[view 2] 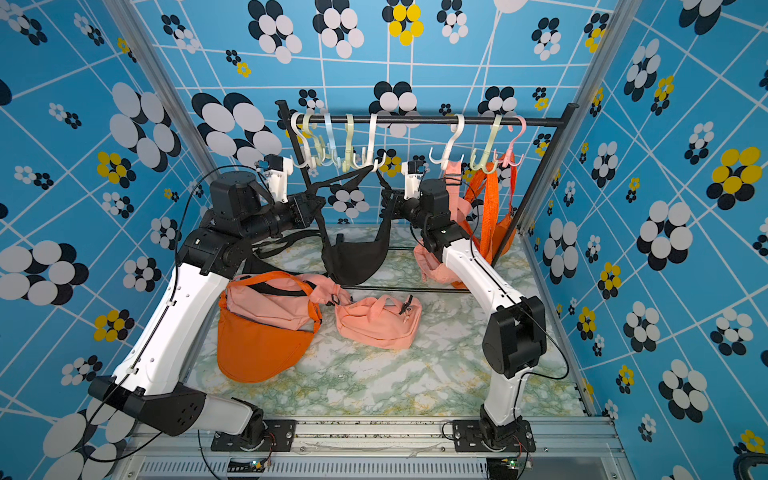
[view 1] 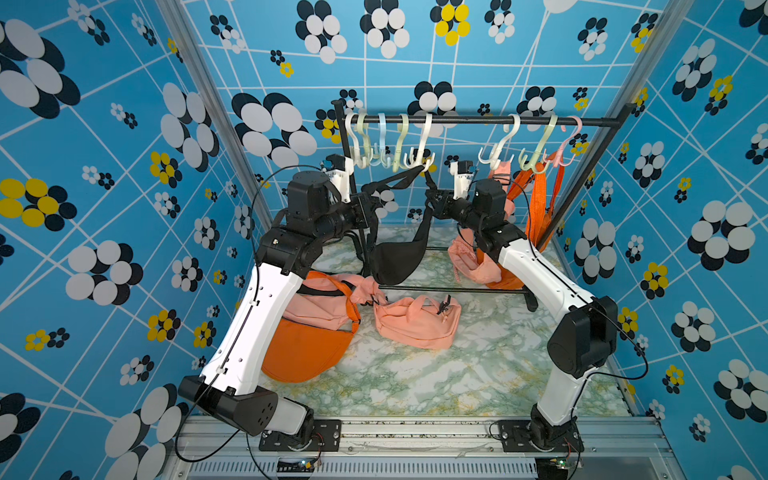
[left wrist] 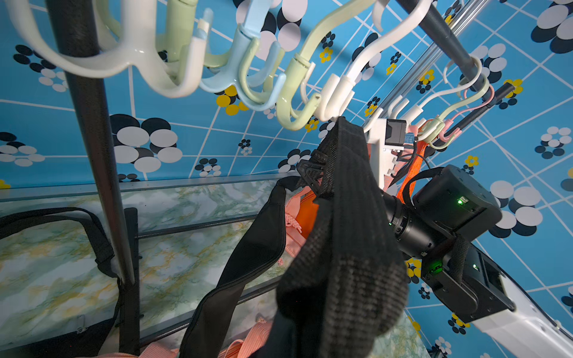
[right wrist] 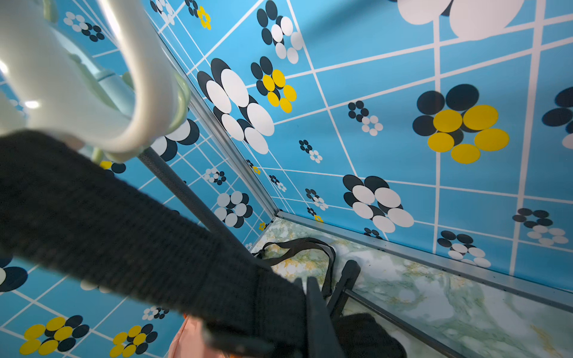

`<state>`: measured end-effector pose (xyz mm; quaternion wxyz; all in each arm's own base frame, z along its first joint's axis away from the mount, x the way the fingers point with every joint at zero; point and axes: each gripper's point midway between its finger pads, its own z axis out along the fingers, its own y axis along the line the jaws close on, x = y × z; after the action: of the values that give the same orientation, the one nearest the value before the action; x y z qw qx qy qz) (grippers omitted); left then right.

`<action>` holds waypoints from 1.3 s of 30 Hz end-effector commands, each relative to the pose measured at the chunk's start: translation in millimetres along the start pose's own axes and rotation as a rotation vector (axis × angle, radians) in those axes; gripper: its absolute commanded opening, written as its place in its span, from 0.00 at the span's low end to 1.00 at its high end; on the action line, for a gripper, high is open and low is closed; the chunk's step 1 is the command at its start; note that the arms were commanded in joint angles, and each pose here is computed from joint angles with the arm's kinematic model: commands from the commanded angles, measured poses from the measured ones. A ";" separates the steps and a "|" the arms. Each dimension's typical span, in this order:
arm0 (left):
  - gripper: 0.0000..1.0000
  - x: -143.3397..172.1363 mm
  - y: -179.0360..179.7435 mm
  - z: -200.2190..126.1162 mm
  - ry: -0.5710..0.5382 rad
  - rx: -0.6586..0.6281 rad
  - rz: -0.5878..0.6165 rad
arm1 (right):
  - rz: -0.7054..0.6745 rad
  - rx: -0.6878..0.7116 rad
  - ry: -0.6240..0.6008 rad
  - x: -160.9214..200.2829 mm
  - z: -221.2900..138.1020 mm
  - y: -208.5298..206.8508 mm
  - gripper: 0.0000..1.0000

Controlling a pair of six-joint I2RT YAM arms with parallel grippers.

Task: Take the bag off the hook
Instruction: Pick up the bag from the hook, then place the bag at the center of the board.

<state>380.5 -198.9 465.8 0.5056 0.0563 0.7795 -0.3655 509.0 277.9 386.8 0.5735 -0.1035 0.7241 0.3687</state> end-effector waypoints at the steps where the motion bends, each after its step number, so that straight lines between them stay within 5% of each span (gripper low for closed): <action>1: 0.04 -1.7 -6.6 8.0 0.018 0.053 -0.022 | -0.036 -0.004 -0.068 -33.9 -20.6 17.7 0.00; 14: 0.05 -17.3 -59.1 60.0 0.052 0.211 -0.004 | -0.223 0.071 -0.303 -126.2 -109.0 60.2 0.00; 21: 0.05 -5.6 -70.1 74.0 0.099 0.245 0.000 | -0.261 0.110 -0.358 -127.8 -159.5 68.2 0.00; 30: 0.06 59.0 -32.3 56.8 0.321 0.100 0.058 | -0.448 -0.159 -0.124 -56.8 -206.2 148.8 0.00; 39: 0.06 155.1 -0.8 -19.0 0.663 0.002 0.093 | -0.249 -0.429 0.321 19.7 -220.2 185.7 0.00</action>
<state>334.8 -251.4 356.8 0.2887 0.1769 0.8809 -0.3308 261.2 254.5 498.1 0.5781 -0.3249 0.6551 0.3620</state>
